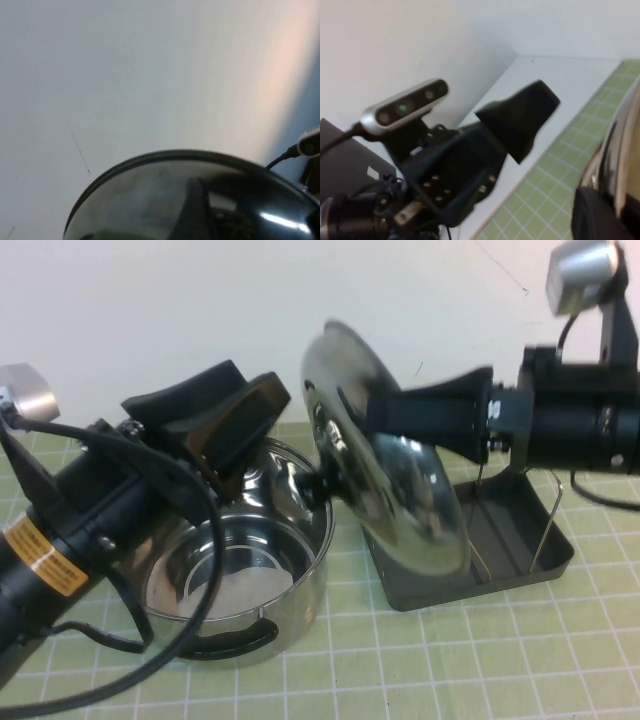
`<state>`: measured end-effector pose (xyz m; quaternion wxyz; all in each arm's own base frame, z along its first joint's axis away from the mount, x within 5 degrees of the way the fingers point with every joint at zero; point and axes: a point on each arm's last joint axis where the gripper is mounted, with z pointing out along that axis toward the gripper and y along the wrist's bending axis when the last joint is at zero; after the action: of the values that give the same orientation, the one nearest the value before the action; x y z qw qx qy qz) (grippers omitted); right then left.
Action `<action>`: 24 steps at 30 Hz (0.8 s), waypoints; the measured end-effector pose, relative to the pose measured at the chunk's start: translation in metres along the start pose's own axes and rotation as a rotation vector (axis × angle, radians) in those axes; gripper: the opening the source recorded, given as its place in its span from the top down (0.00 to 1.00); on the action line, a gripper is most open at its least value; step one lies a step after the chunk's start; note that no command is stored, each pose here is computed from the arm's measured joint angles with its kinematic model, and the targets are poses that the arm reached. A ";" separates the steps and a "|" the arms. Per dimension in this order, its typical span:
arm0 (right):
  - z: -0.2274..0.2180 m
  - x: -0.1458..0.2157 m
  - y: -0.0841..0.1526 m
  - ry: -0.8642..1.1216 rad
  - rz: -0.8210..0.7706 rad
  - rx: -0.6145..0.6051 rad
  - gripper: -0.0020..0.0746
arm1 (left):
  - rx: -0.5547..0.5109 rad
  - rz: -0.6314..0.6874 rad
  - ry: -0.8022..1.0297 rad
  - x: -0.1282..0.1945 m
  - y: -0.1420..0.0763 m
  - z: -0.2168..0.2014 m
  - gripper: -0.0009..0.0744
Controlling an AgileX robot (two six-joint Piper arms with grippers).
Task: Put pot lid on rack
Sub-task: Place the pot lid on the pot rack
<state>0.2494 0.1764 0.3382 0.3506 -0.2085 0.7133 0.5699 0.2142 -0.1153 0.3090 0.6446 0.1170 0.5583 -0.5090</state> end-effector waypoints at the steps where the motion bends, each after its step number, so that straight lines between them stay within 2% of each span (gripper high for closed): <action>1: 0.000 -0.004 0.003 -0.006 -0.023 -0.011 0.95 | -0.009 0.007 -0.008 -0.002 0.002 -0.001 0.33; 3: 0.000 -0.012 0.010 -0.018 -0.070 -0.034 0.95 | -0.030 0.026 -0.015 -0.006 0.007 -0.004 0.42; 7: -0.005 -0.034 0.033 -0.051 -0.192 -0.058 0.95 | -0.065 0.108 -0.012 -0.018 0.016 -0.015 0.80; 9: -0.008 -0.041 0.041 -0.044 -0.258 -0.031 0.95 | -0.077 0.184 0.004 -0.025 0.019 -0.023 0.91; 13: -0.015 -0.046 0.043 0.004 -0.333 0.105 0.95 | -0.103 0.314 0.045 -0.037 0.022 -0.038 0.97; 16: -0.016 -0.045 0.026 0.039 -0.323 0.199 0.95 | -0.162 0.339 0.093 -0.040 0.026 -0.046 0.98; 20: -0.012 -0.042 0.001 0.068 -0.277 0.252 0.95 | -0.238 0.320 0.164 -0.036 0.033 -0.049 0.99; 24: -0.005 -0.039 -0.020 0.086 -0.237 0.285 0.95 | -0.245 0.334 0.213 -0.032 0.034 -0.050 0.99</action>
<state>0.2882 0.1624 0.3540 0.4104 -0.2633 0.7716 0.4085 0.2155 -0.0468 0.3039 0.6669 0.1818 0.6535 -0.3084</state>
